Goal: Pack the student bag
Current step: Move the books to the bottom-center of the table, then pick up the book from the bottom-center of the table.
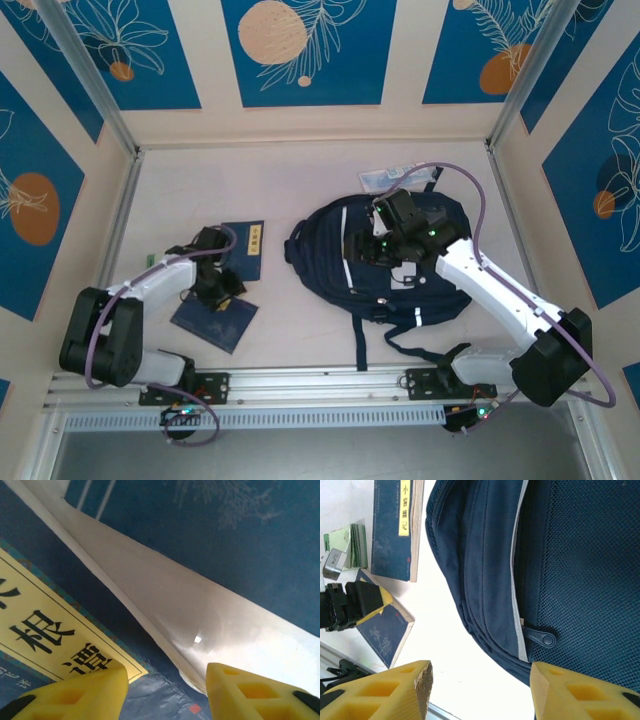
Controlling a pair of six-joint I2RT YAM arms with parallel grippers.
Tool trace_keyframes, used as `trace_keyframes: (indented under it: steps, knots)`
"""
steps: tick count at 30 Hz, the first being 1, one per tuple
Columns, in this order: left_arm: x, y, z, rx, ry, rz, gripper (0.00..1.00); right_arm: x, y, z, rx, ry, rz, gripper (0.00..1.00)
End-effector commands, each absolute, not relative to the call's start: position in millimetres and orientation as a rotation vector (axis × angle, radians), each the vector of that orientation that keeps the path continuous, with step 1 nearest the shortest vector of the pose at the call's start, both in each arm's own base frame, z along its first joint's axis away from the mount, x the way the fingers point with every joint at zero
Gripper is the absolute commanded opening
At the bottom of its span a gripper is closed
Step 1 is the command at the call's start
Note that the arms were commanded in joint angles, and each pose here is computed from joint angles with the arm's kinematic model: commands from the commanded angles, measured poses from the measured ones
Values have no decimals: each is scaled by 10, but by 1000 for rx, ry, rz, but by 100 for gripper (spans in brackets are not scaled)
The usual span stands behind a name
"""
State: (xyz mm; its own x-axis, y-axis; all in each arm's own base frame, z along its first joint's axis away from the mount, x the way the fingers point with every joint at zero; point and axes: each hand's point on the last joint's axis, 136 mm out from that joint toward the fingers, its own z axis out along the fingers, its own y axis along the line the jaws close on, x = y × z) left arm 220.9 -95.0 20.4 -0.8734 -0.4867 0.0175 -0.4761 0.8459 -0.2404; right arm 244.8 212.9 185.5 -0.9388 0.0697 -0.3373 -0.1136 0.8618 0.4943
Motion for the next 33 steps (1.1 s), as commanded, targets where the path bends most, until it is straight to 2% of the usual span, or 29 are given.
trace_keyframes:
  steps: [1, 7, 11, 14, 20, 26, 30, 33]
  knots:
    - [2133, -1193, -44, -703, 3047, -507, 41, 2349, 2196, 1896, -50, 2690, 816, 54]
    - [2057, -1781, -124, -465, 3127, -662, 36, 2296, 2290, 1775, -99, 2718, 845, 54]
    - [2021, -2312, 78, -240, 3129, -849, 36, 2264, 2450, 1686, -163, 2751, 916, 54]
    - [2022, -2461, 318, -129, 3091, -912, 35, 2222, 2616, 1617, -235, 2774, 971, 54]
    - [2007, -2110, 664, -146, 3004, -786, 31, 2127, 2973, 1465, -405, 2837, 1020, 53]
    - [1837, -1567, 604, -471, 2964, -716, 17, 2071, 3236, 1222, -501, 2908, 921, 53]
    - [1680, -1424, 494, -591, 2956, -734, 10, 2086, 3377, 1000, -701, 2928, 615, 54]
    - [1590, -1415, 391, -649, 2954, -770, 5, 2211, 3405, 791, -694, 2958, 480, 56]
